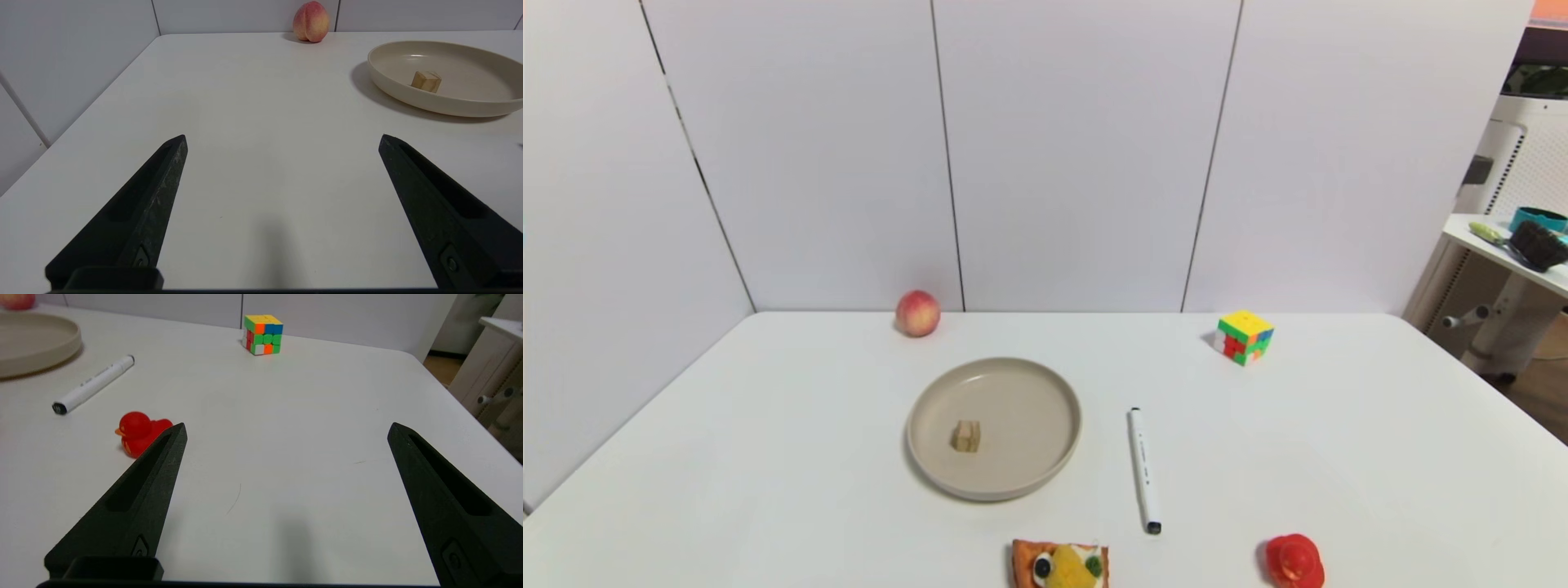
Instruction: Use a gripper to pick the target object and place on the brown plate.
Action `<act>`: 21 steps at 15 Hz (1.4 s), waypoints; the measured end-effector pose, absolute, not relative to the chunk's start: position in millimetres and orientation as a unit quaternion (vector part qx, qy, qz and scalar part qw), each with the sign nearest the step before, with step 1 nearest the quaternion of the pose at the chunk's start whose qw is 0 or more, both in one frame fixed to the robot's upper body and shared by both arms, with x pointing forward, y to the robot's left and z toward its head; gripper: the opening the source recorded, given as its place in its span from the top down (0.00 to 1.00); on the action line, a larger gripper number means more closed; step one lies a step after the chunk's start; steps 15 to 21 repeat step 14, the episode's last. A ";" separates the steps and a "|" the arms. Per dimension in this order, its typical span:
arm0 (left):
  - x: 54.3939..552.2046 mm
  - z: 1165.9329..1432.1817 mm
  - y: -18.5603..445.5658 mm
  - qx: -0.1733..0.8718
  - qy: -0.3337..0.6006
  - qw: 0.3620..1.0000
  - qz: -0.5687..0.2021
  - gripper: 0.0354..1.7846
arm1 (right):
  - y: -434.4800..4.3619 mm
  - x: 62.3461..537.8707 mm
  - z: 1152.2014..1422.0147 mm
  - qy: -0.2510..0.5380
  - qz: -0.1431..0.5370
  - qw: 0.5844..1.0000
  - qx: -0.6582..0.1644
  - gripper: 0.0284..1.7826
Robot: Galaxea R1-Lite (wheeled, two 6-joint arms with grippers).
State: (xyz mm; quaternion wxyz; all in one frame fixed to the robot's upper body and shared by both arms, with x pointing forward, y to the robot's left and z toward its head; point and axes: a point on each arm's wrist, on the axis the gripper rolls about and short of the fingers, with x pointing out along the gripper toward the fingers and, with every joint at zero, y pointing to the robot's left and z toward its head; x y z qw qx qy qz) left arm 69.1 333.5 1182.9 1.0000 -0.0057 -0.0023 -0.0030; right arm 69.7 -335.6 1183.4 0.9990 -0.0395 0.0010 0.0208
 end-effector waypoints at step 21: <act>69.1 1182.9 333.4 -0.006 -0.003 1.000 -0.003 0.06 | -336.4 69.0 1182.3 0.000 0.004 1.000 -0.016 0.05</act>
